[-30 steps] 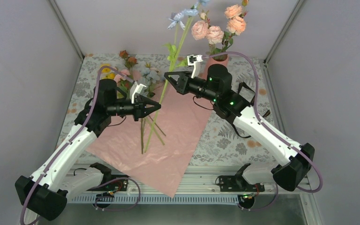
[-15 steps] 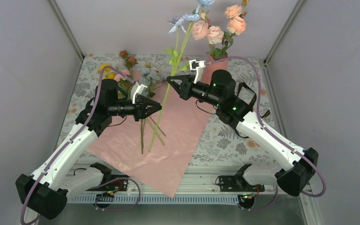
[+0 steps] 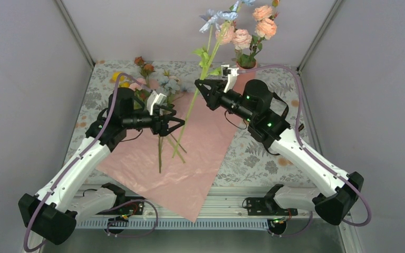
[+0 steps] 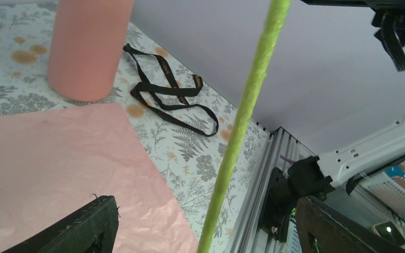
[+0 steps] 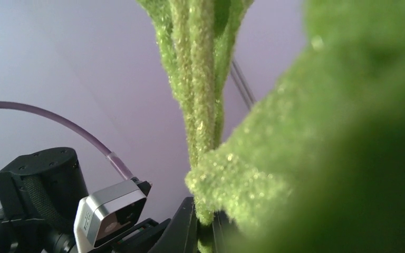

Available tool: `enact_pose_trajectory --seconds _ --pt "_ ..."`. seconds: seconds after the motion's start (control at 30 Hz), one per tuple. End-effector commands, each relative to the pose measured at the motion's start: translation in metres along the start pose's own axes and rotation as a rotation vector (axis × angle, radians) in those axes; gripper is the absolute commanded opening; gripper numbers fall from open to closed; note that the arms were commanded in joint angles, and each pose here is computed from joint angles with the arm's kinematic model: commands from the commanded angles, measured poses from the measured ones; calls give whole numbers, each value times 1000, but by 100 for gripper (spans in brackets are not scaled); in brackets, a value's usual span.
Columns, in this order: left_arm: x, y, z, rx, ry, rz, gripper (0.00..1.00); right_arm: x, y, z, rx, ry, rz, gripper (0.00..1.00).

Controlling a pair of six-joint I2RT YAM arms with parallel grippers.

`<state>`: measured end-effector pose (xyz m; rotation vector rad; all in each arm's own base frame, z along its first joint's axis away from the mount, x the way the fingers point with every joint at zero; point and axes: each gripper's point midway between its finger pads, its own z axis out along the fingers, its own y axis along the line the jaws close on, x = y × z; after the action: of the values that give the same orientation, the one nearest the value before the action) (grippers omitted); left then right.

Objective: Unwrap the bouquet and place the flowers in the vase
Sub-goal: Insert the fake flower into the vase.

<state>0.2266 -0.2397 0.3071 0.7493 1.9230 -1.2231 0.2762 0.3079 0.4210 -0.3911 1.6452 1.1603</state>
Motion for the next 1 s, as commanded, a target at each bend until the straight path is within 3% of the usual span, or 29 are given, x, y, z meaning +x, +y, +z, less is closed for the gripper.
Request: enact_pose_trajectory --seconds 0.0,0.17,0.6,0.97 --pt "-15 0 -8 -57 -36 38 87 -25 -3 -12 74 -101 -93 4" --pt "-21 -1 -15 -96 -61 52 100 -41 -16 -21 186 -165 -170 4" --pt "-15 49 -25 -370 -90 19 100 -124 -15 -51 413 -359 -367 4" --pt "2 76 -25 -475 -61 23 100 -184 -4 -66 551 -485 -506 4"
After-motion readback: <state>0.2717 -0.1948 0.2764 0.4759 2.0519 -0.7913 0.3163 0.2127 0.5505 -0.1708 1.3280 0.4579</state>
